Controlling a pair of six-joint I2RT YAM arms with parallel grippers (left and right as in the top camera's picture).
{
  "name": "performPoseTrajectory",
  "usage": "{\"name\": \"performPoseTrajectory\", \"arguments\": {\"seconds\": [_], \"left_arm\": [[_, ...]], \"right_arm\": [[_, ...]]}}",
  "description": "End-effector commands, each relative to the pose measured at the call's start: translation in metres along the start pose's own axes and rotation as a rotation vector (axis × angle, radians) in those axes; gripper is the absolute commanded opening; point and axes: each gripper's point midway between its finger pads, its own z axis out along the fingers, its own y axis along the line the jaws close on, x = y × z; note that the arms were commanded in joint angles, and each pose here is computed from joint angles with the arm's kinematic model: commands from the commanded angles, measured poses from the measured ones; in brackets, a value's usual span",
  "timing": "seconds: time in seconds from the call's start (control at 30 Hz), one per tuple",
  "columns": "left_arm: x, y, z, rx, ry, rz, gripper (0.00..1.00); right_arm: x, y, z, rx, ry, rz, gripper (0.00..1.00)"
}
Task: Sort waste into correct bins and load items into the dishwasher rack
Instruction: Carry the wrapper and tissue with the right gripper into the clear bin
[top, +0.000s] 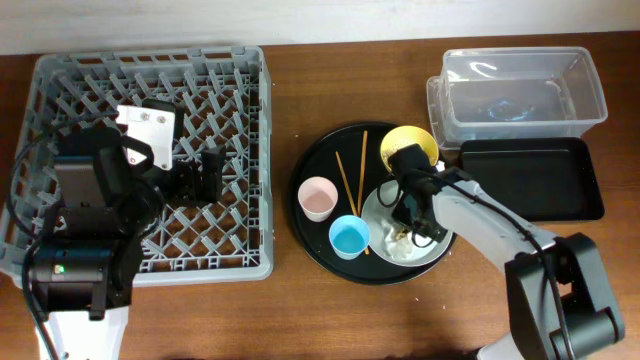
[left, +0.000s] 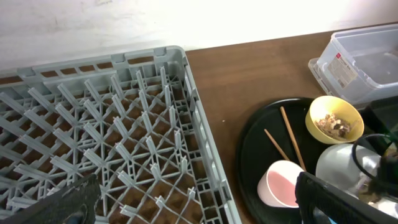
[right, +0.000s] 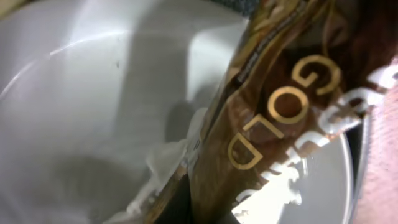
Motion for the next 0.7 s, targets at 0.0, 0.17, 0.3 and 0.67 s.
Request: {"name": "performPoseTrajectory", "arguments": {"seconds": [0.0, 0.17, 0.3, 0.67], "left_arm": [[-0.006, -0.001, -0.003, 0.001, -0.015, 0.018, 0.99], [-0.006, -0.001, -0.003, 0.002, -0.014, 0.018, 0.99], [-0.006, -0.001, -0.003, 0.002, -0.014, 0.018, 0.99], [-0.006, -0.001, -0.003, 0.002, -0.014, 0.018, 0.99]], "right_arm": [[-0.023, 0.015, -0.038, -0.043, -0.06, -0.045, 0.04], [-0.041, 0.019, -0.1, -0.068, -0.089, -0.086, 0.04], [-0.059, 0.025, -0.145, -0.102, -0.131, -0.145, 0.04], [-0.185, -0.044, -0.189, -0.074, -0.354, 0.04, 0.04]]}}
